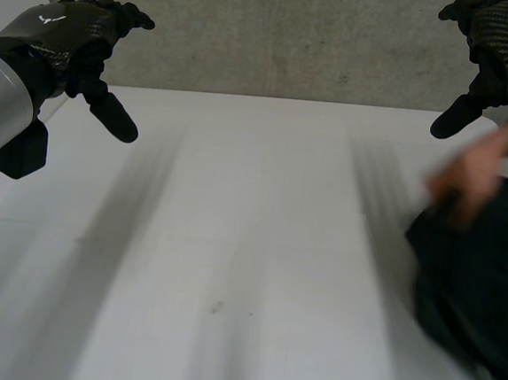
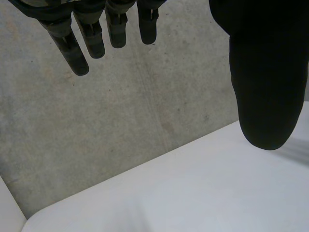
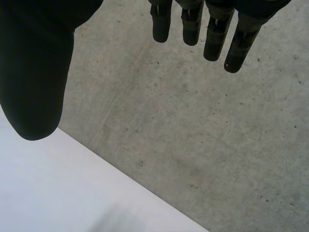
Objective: Fold the shorts.
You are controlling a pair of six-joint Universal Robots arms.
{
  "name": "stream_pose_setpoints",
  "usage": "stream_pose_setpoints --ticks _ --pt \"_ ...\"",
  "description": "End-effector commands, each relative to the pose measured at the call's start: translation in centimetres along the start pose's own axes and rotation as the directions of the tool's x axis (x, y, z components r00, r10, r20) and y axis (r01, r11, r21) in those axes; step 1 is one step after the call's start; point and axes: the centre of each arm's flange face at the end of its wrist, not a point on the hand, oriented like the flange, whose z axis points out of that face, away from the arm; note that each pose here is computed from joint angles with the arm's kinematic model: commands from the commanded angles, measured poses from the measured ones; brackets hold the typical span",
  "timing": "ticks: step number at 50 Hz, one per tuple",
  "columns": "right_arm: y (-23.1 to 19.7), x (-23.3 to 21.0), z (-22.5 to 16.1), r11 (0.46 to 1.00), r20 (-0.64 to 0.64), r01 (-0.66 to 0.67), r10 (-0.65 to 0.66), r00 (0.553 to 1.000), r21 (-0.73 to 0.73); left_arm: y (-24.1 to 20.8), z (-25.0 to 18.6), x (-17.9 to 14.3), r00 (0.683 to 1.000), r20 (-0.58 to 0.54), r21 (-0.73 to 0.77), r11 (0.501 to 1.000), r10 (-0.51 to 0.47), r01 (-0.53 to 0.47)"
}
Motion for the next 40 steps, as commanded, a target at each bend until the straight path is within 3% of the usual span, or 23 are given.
stream_pose_setpoints --ticks 1,30,40 --pt "0.0 0.0 0.0 1.0 0.0 0.006 -0.006 1.0 0.0 0.0 0.0 0.0 1.0 0.0 0.001 1.0 0.0 0.0" --pt "0.5 -0.2 0.2 0.999 0.007 0.044 -0.044 0.999 -0.004 0.6 0.6 0.0 1.0 0.0 -0.014 1.0 0.0 0.0" --pt "2.5 -1.3 0.6 0.986 0.083 0.156 -0.151 0.985 -0.054 4.8 2.9 0.2 0.999 -0.008 -0.144 0.989 0.043 -0.043"
